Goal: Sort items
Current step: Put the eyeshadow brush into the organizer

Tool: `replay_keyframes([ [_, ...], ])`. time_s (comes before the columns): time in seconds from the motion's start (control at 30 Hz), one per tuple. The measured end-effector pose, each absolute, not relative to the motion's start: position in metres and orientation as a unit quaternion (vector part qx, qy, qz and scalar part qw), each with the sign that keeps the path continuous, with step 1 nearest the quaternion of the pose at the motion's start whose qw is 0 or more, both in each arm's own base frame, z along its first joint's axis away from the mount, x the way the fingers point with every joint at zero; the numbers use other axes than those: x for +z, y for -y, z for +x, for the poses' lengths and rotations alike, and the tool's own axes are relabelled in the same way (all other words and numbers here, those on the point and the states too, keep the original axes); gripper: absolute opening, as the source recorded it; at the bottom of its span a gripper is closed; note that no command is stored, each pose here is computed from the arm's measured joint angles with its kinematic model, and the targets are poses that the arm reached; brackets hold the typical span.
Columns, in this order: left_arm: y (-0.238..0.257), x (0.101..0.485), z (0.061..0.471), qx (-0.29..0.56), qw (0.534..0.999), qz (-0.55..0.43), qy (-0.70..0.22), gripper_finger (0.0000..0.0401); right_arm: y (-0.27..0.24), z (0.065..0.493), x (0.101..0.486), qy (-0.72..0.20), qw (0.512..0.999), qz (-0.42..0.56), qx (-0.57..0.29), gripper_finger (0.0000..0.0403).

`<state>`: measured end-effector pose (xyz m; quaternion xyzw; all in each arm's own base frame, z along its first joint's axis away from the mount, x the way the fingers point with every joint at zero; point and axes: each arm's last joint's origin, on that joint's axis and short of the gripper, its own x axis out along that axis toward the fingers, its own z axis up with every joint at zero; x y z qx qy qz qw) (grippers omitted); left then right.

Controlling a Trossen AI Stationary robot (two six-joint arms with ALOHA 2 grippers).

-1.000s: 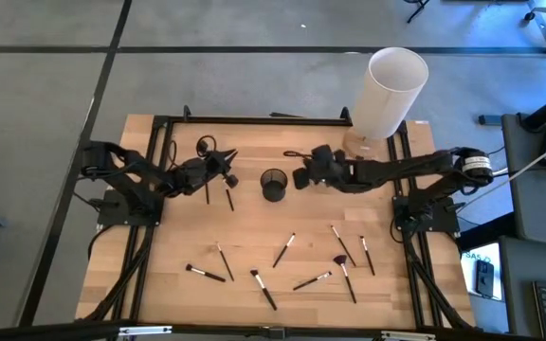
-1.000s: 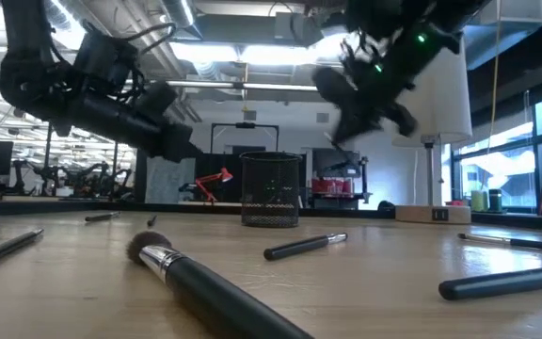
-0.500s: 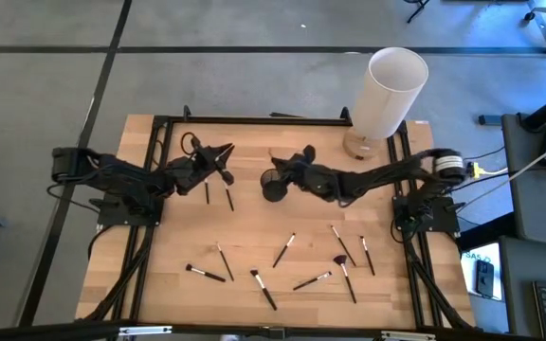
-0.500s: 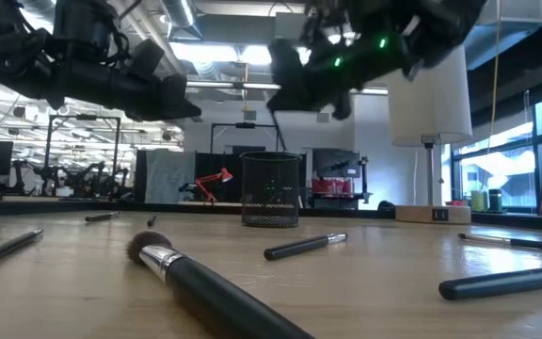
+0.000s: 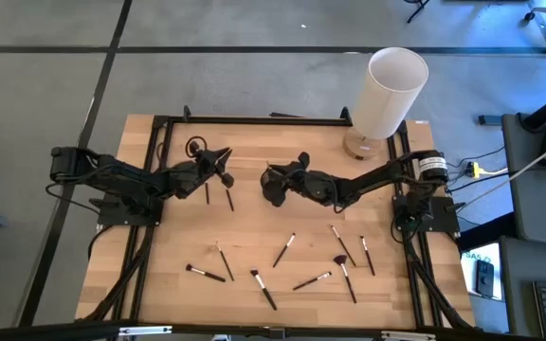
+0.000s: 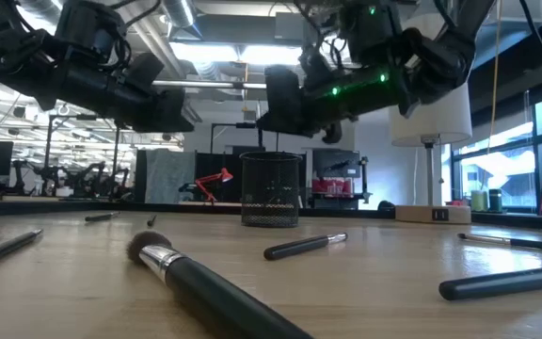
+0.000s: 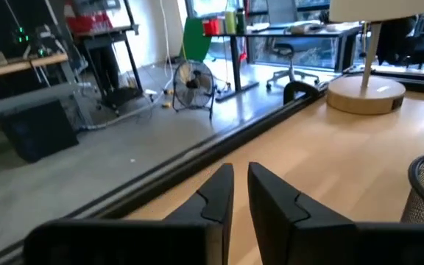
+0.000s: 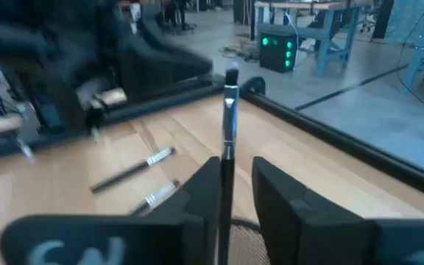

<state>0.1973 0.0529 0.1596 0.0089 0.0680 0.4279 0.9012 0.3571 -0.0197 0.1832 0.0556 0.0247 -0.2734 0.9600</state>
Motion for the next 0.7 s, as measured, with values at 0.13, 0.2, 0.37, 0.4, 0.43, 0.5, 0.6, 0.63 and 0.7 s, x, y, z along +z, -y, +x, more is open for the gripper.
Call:
replay_keyframes([
  [0.13,-0.052,0.156,0.197,0.428,0.9,-0.02,-0.073,0.0051,0.019,0.352,0.192,-0.041,0.951,0.072,-0.297,0.0117],
  [0.2,-0.05,0.152,0.197,0.419,0.903,-0.039,-0.083,0.0058,0.019,0.348,0.195,-0.057,0.949,0.086,-0.298,0.0122],
  [0.37,-0.041,0.139,0.196,0.383,0.91,-0.098,-0.127,0.0077,0.023,0.341,0.192,-0.109,0.94,0.113,-0.303,0.0121],
  [0.4,-0.039,0.137,0.195,0.381,0.909,-0.105,-0.133,0.008,0.024,0.341,0.192,-0.111,0.94,0.113,-0.301,0.012],
  [0.43,-0.037,0.136,0.195,0.379,0.909,-0.11,-0.135,0.0082,0.025,0.34,0.193,-0.112,0.941,0.115,-0.298,0.012],
  [0.5,-0.034,0.135,0.196,0.374,0.909,-0.12,-0.135,0.0086,0.026,0.34,0.199,-0.11,0.943,0.117,-0.293,0.012],
  [0.6,-0.03,0.135,0.196,0.359,0.913,-0.143,-0.132,0.0088,0.026,0.336,0.213,-0.117,0.942,0.114,-0.294,0.0119],
  [0.63,-0.03,0.135,0.197,0.357,0.912,-0.155,-0.13,0.0088,0.025,0.333,0.22,-0.116,0.941,0.115,-0.295,0.0118],
  [0.7,-0.029,0.134,0.197,0.358,0.905,-0.183,-0.136,0.0087,0.022,0.324,0.232,-0.121,0.939,0.119,-0.3,0.0117],
])
